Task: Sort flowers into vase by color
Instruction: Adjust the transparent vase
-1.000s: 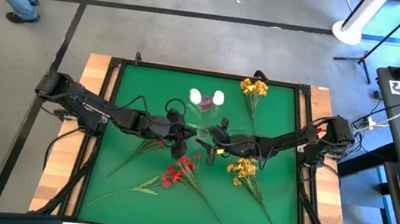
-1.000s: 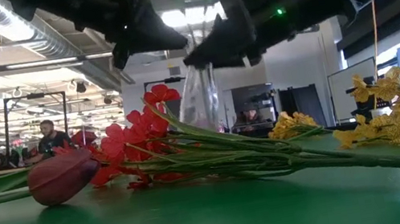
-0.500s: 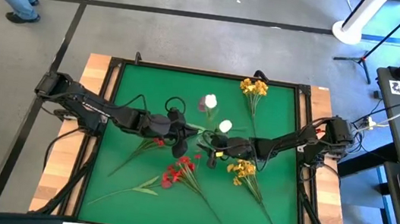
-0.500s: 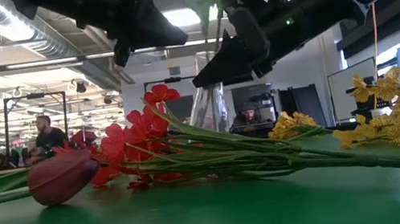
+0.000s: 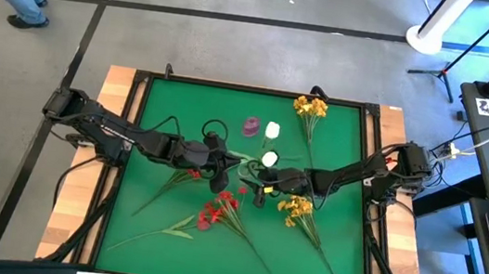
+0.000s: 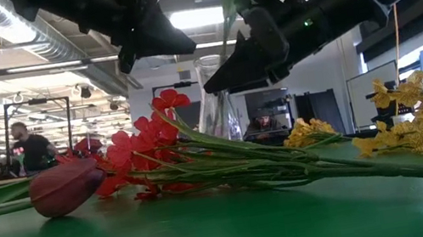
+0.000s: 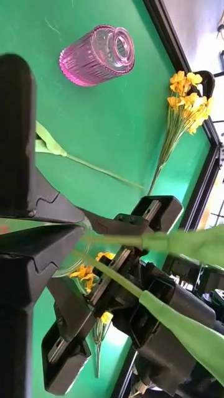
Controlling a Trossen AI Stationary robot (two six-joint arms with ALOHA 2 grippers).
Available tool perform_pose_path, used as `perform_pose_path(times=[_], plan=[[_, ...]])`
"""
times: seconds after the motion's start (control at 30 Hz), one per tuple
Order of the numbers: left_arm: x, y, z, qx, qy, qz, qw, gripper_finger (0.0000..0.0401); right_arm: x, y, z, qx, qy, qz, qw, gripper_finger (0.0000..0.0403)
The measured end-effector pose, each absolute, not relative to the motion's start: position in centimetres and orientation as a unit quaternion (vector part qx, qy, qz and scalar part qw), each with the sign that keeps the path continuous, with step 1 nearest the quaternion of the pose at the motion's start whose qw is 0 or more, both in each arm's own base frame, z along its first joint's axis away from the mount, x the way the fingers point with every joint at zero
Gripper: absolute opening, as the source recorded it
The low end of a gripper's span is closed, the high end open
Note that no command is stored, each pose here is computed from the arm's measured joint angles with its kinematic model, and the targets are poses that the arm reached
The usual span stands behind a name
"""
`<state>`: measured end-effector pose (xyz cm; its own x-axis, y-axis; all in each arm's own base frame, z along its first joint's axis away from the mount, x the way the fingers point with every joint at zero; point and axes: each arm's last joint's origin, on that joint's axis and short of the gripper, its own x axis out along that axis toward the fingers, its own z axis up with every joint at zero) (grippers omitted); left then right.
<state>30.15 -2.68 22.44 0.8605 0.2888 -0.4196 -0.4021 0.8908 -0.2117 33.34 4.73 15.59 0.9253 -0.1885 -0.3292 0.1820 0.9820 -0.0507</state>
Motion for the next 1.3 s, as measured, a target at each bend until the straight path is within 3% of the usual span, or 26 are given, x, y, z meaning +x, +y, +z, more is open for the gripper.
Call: perform_pose_path(times=[0.27, 0.57, 0.8, 1.03, 1.3], plan=[[30.0, -2.7, 22.2, -0.147, 0.204, 0.185, 0.950, 0.0018, 33.3, 4.6, 15.7, -0.014, 0.165, -0.119, 0.979, 0.0216], [29.9, -2.6, 22.1, -0.142, 0.209, 0.197, 0.947, 0.0071, 33.1, 4.6, 16.4, -0.009, 0.156, -0.114, 0.981, 0.0219], [29.9, -2.6, 22.0, -0.140, 0.213, 0.199, 0.946, 0.0104, 32.8, 4.6, 17.7, -0.003, 0.143, -0.104, 0.984, 0.0269], [29.8, -2.6, 21.9, -0.138, 0.218, 0.201, 0.945, 0.0112, 32.4, 4.6, 18.5, 0.006, 0.145, -0.094, 0.985, 0.0326], [29.8, -2.6, 21.9, -0.138, 0.218, 0.202, 0.945, 0.0112, 32.2, 4.7, 17.9, 0.032, 0.175, -0.072, 0.981, 0.0338]])
